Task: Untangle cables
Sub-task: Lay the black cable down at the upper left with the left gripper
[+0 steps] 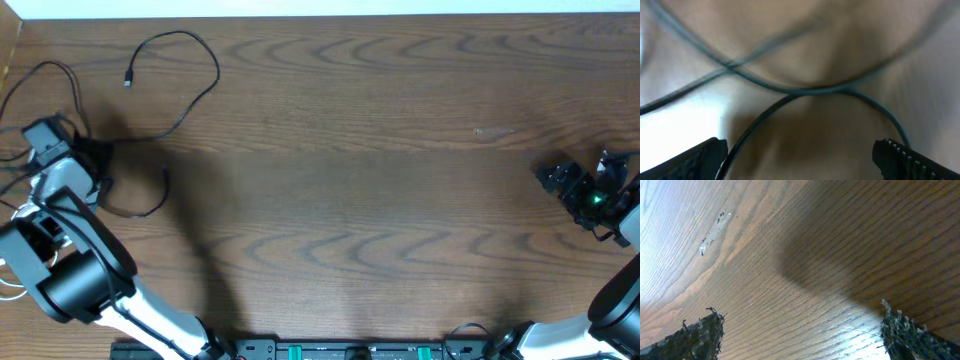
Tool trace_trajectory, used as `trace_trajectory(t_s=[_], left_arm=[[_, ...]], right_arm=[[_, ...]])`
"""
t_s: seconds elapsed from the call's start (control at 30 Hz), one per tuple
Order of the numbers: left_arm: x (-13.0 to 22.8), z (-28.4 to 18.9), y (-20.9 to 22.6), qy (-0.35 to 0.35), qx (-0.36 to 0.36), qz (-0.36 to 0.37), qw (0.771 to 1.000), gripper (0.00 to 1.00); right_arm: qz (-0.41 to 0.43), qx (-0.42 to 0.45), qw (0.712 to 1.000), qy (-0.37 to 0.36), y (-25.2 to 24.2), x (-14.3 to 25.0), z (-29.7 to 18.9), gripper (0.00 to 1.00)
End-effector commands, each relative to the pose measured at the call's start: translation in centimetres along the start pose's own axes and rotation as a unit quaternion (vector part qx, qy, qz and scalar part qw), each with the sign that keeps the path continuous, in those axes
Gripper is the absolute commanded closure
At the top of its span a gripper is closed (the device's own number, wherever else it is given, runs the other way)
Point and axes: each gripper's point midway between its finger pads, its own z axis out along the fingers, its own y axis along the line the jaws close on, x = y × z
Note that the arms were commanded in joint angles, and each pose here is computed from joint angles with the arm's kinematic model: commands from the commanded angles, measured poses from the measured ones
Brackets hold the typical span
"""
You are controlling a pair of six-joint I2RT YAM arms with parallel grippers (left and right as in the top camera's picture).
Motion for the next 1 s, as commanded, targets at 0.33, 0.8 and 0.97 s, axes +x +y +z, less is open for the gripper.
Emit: trace_trajectory(t_s=[0.33,0.8,0.97], left_arm=[[6.7,-11.6,-15.6,-0.073,0.180,0.431,0.881,0.02],[16.2,-6.5,-19.9,-0.035,0.214,0.509,0.833,0.02],[17.1,-4.3,-19.4,-0.032,0.204,0.546,0.812,0.02]], right_arm=[[-0.001,0.005,1.000,0.006,-0.3,0.5,0.5,0.01],[0.005,0.007,1.000,0.016,-0.4,1.0,0.5,0.01],[0.007,0.007,1.000,0.017,-0.4,1.1,0.5,0.01]])
